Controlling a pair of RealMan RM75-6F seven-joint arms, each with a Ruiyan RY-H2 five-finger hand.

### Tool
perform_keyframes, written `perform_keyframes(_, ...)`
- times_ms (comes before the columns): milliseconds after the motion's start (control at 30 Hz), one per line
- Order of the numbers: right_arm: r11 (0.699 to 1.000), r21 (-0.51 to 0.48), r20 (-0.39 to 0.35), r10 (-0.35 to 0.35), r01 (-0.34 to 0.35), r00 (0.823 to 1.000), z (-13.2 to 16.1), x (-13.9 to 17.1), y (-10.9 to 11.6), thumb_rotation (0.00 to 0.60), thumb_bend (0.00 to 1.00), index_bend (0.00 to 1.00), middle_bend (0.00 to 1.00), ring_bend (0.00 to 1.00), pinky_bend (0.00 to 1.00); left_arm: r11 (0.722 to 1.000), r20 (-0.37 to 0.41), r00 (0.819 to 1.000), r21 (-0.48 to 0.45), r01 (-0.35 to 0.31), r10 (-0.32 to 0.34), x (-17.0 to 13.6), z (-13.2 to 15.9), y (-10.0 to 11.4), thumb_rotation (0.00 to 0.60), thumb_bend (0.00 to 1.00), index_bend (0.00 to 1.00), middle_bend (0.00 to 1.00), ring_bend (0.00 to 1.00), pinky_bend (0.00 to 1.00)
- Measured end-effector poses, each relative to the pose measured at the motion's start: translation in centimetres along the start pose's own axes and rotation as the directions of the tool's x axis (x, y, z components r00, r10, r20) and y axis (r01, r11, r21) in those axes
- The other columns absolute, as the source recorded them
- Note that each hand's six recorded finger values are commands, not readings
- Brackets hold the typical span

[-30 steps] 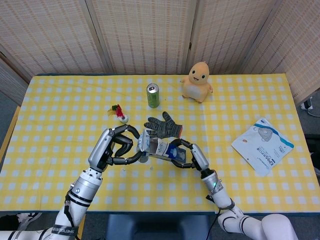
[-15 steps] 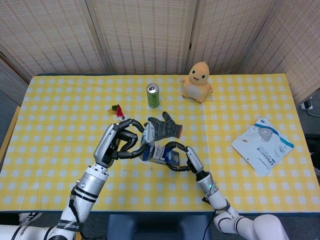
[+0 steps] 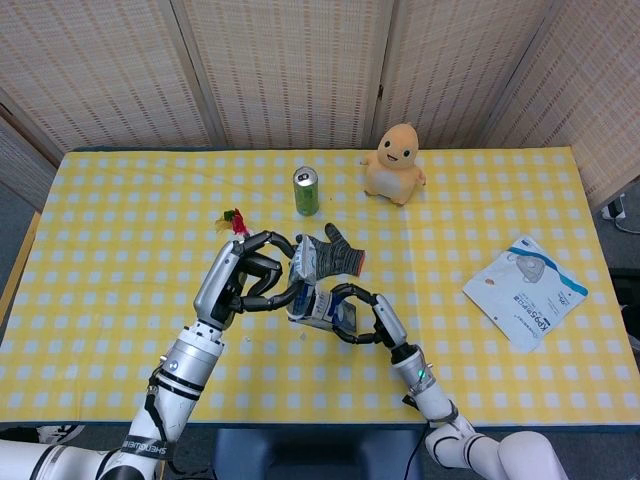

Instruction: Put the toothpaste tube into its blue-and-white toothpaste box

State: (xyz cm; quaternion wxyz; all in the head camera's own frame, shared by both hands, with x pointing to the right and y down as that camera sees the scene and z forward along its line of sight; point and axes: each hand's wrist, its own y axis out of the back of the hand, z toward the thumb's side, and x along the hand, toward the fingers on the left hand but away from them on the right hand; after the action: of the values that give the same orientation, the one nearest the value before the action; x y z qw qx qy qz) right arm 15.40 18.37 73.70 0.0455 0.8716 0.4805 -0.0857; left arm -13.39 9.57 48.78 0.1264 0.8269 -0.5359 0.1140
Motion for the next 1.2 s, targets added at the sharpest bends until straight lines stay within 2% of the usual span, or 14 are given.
perform_keyframes(267, 1.000, -0.018, 0.008, 0.026, -0.026, 1.000, -0.4, 0.1, -1.0, 0.600, 0.30, 0.41, 0.36, 0.39, 0.31, 1.000, -0.011, 1.000, 0.014, -0.012, 0.012, 0.3, -0.1, -0.1, 0.600, 0.50, 0.98, 1.00, 1.00, 1.00)
perform_keyframes(533, 0.999, -0.033, 0.006, 0.024, -0.023, 1.000, -0.5, -0.1, -1.4, 0.600, 0.30, 0.41, 0.36, 0.39, 0.31, 1.000, -0.012, 1.000, 0.003, -0.016, 0.016, 0.5, 0.1, -0.3, 0.600, 0.50, 0.98, 1.00, 1.00, 1.00)
perform_keyframes(833, 0.994, -0.109, -0.006, 0.025, -0.025, 1.000, -0.4, -0.5, -2.6, 0.600, 0.30, 0.41, 0.36, 0.39, 0.31, 0.999, -0.004, 0.999, 0.014, -0.035, 0.035, 0.6, 0.4, -0.3, 0.600, 0.50, 0.98, 1.00, 1.00, 1.00)
perform_keyframes(1200, 0.980, -0.199, -0.055, -0.041, 0.029, 0.998, 0.5, -0.7, -1.8, 0.600, 0.30, 0.41, 0.36, 0.39, 0.31, 0.998, 0.009, 0.998, -0.001, -0.067, 0.067, 0.4, 0.9, 0.5, 0.600, 0.50, 0.98, 1.00, 1.00, 1.00)
